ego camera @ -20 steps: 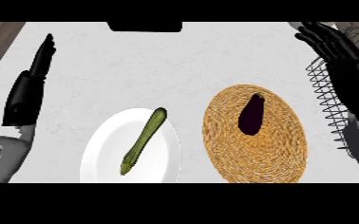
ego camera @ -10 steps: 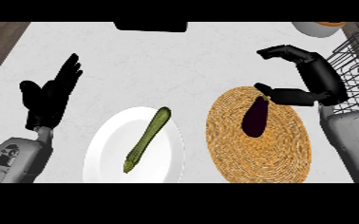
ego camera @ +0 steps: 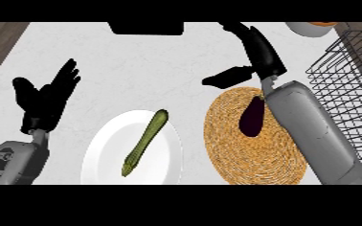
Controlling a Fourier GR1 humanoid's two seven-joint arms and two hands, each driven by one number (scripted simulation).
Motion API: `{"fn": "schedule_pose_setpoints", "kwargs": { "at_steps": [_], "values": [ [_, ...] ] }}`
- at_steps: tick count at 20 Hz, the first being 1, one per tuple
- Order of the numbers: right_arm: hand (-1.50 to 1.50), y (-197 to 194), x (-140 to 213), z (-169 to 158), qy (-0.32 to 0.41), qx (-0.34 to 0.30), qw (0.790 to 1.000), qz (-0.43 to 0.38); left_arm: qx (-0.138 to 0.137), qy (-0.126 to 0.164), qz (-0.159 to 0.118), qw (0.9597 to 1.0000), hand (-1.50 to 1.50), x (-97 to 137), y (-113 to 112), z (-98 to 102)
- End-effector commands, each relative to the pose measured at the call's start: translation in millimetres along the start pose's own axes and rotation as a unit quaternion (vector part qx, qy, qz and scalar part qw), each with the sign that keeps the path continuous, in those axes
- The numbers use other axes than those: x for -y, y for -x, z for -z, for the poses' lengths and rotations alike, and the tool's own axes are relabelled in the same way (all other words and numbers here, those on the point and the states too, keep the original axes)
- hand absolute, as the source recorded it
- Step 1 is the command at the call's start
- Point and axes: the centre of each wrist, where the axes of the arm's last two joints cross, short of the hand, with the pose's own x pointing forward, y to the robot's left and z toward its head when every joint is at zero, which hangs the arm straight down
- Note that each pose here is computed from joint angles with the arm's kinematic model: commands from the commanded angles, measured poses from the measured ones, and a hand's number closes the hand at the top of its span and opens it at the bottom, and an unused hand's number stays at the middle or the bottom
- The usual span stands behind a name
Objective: Pick the eggplant from the placemat and place it in the basket
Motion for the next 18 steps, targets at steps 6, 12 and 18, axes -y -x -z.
{"fn": "schedule_pose_setpoints", "kwargs": {
  "at_steps": [6, 12, 18],
  "values": [
    [-1.5, -59.6, 90.1, 34.9, -0.009, -0.221, 0.932, -0.289, -0.006, -0.008, -0.003, 0.9999, 0.0, -6.9, 8.6, -3.4],
    [-1.5, -124.9, 129.5, 59.2, -0.078, -0.294, 0.905, -0.298, -0.007, 0.003, 0.003, 1.0, 0.0, -6.7, -7.6, 6.9],
    [-1.5, -117.8, 163.3, 53.2, -0.186, -0.315, 0.897, -0.249, -0.008, -0.006, -0.01, 0.9999, 0.0, -3.6, 11.6, -4.4]
  ]
}}
